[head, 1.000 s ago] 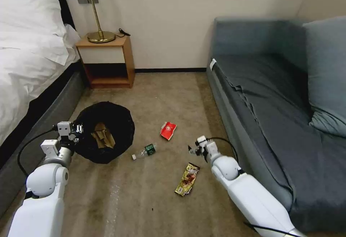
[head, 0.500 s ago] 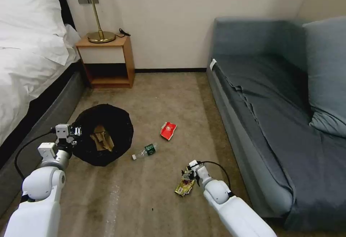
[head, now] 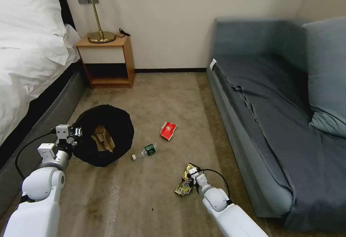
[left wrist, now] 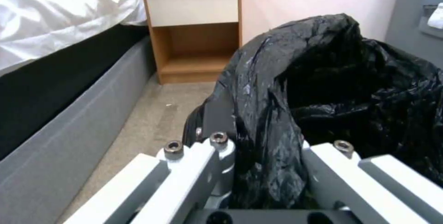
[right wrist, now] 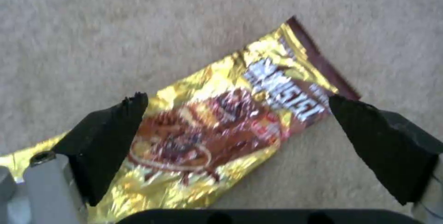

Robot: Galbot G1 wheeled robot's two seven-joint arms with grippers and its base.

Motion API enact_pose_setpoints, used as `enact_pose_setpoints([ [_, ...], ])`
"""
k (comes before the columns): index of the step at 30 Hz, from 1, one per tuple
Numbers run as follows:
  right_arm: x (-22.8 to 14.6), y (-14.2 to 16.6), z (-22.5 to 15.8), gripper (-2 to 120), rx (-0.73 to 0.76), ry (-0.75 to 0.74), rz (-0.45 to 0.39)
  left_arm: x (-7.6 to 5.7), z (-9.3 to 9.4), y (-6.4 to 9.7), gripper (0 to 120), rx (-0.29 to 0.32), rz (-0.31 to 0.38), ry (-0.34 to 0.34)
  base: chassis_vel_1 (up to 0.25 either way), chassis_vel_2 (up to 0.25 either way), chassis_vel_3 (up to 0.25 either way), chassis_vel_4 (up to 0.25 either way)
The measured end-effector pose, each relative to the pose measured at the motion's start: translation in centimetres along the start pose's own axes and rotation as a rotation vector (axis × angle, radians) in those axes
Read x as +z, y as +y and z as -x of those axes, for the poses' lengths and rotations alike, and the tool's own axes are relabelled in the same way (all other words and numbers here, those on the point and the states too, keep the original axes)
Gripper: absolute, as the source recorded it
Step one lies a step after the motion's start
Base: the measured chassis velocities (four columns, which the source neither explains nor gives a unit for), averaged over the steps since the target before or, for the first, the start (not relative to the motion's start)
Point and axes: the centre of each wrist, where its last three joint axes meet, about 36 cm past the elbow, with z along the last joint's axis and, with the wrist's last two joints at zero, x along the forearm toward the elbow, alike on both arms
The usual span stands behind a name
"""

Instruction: Pick up the trash bin, then pick up the garbage on the floor and place it into the trash bin.

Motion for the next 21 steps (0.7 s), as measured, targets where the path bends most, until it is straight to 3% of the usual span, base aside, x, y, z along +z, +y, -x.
enact_pose_setpoints([
  [21, 3.3, 1.3, -0.3, 100, 0.001, 0.014, 0.000, -0.2, 0.1, -0.3, 5, 0.024, -0.012, -0.019, 0.000, 0.000, 0.000, 0.000],
])
